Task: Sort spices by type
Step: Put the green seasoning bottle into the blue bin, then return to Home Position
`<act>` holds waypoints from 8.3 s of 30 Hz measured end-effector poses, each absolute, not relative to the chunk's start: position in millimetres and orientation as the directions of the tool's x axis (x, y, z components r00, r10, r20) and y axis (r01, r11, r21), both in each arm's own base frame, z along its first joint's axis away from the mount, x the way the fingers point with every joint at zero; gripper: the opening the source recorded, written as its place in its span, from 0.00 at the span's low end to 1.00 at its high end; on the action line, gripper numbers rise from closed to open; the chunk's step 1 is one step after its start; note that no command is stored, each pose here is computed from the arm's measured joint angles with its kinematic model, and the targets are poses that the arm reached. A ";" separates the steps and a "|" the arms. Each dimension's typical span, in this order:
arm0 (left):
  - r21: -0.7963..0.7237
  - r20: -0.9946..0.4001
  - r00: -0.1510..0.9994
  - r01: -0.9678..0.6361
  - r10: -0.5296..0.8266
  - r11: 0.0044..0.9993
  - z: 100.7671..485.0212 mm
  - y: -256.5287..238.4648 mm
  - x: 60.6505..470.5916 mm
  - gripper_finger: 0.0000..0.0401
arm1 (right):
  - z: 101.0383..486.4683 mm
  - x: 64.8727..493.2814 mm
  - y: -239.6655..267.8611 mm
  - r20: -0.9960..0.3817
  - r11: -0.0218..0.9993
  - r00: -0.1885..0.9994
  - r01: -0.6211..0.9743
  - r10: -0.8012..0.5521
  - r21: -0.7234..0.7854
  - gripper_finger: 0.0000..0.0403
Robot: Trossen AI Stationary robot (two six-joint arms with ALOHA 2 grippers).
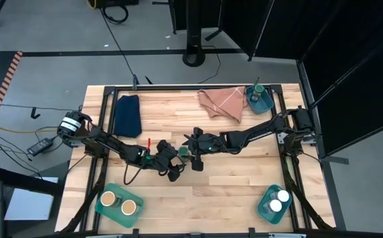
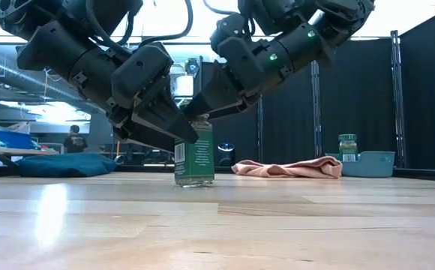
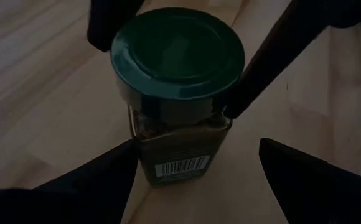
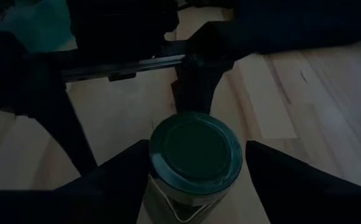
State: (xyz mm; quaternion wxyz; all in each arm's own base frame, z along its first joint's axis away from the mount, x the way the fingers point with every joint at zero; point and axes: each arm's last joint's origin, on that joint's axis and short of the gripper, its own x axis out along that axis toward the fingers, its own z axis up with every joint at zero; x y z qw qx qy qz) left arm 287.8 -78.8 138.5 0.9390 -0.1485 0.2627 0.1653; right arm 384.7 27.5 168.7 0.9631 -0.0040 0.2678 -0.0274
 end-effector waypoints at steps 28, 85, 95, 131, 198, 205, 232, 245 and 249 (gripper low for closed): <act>-0.209 -0.537 0.807 -0.410 0.247 0.888 138.9 -78.1 287.9 0.85 | 167.8 381.1 22.7 -0.556 0.979 0.828 0.168 -0.078 0.114 0.50; -0.263 -0.441 0.856 -0.411 0.271 0.873 183.9 -47.2 286.6 0.85 | 220.4 137.9 -67.1 -0.493 0.224 0.166 0.973 -0.854 -0.061 0.50; -0.258 -0.444 0.849 -0.427 0.286 0.867 184.4 -36.9 287.8 0.85 | 221.0 127.1 -79.1 -0.437 0.044 0.001 0.995 -0.899 -0.089 0.50; -0.271 -0.455 0.849 -0.420 0.269 0.866 183.7 -35.0 288.1 0.85 | 153.7 114.0 -94.9 -0.478 -0.070 -0.052 0.997 -0.877 0.021 0.56; -0.420 0.195 0.979 0.034 0.054 0.907 340.3 -22.2 177.4 0.85 | 364.5 87.4 -36.7 -0.170 0.831 0.857 0.514 -0.486 0.213 0.74; -0.311 0.334 0.942 0.093 0.018 0.946 362.8 -14.8 123.3 0.85 | 372.5 46.5 -17.4 -0.014 0.892 0.927 0.365 -0.375 0.265 0.74; -0.374 0.345 0.939 0.135 0.002 0.917 305.9 -2.5 42.9 0.85 | 336.8 -19.5 16.1 0.135 0.968 0.991 -0.022 -0.012 0.248 0.75; -0.417 0.410 0.909 0.263 -0.078 0.870 259.8 -8.8 67.2 0.85 | 306.6 27.2 5.4 0.214 0.933 0.960 -0.237 0.182 0.270 0.74; -0.401 0.441 0.890 0.314 -0.119 0.861 255.2 -10.5 69.5 0.85 | 281.7 51.7 -0.8 0.305 0.895 0.915 -0.351 0.265 0.275 0.75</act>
